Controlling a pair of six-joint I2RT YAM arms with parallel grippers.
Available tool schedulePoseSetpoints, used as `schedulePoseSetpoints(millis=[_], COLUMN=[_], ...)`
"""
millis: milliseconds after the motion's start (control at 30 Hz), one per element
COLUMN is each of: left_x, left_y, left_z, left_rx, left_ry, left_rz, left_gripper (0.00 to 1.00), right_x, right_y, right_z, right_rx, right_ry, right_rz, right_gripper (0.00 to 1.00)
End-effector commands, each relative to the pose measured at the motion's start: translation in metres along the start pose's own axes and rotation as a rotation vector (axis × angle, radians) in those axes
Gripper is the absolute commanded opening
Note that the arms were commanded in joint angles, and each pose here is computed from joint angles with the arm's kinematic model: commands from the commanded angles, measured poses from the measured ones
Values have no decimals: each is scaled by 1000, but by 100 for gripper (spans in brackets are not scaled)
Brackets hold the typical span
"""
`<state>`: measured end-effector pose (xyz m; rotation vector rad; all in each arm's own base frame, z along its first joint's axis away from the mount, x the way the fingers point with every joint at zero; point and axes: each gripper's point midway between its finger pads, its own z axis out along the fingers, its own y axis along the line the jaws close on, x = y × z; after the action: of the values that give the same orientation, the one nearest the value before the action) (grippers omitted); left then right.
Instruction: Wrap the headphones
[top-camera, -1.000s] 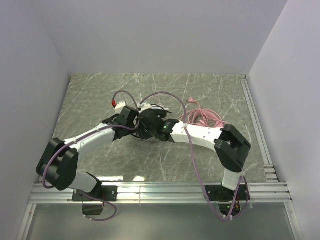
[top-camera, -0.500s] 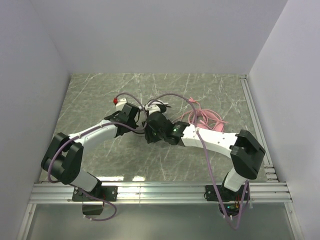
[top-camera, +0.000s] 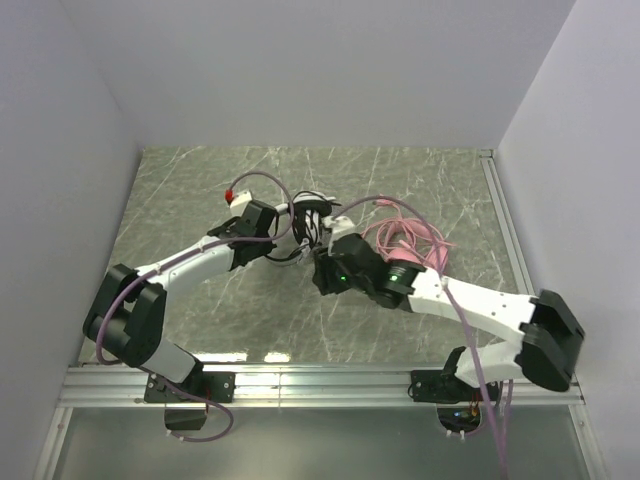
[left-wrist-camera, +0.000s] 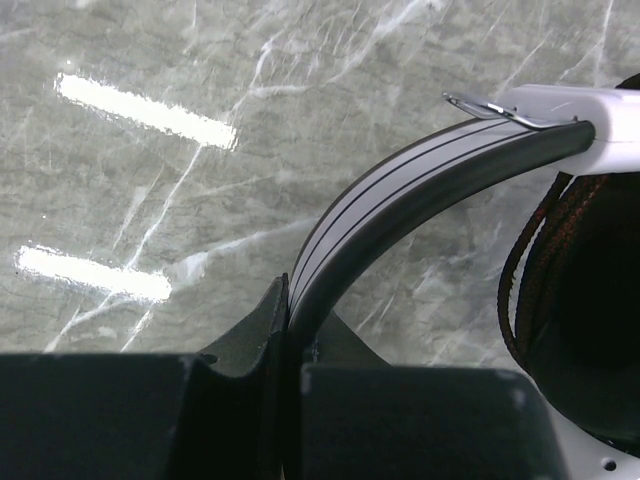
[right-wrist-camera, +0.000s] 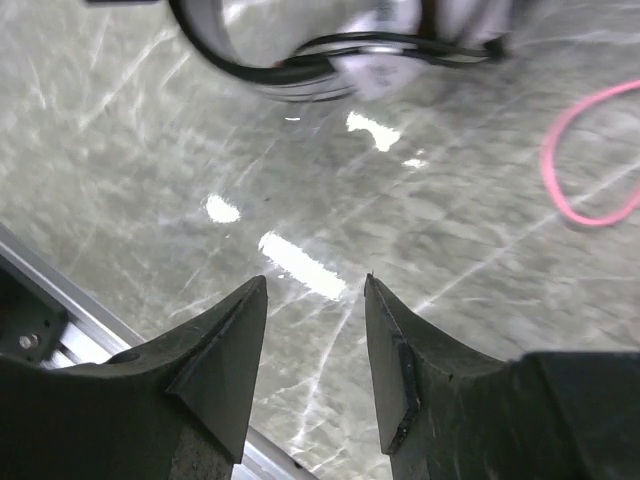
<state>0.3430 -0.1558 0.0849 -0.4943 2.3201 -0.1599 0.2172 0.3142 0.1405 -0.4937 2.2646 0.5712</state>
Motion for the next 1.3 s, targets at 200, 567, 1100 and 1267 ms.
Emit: schedulePoseSetpoints(millis=[200, 567, 1100, 1267], left_x=[-73, -114, -125, -128], left_y=[-15, 44, 180, 210], left_z=[-12, 22, 74, 85], left_rx=[56, -69, -310, -332], left_ry=[-122, -116, -126, -102], left_rz=[-139, -323, -614, -675], left_gripper=[0, 0, 1, 5], right_x=[-27, -32, -45, -52], right_y=[-47, -60, -55, -53], right_z=[-43, -55, -49, -45], right_rx=[-4, 4, -17, -22], right_ry=[-195, -220, -198, -185], right_rz=[154, 163, 140, 127], right_gripper=[54, 56, 57, 57])
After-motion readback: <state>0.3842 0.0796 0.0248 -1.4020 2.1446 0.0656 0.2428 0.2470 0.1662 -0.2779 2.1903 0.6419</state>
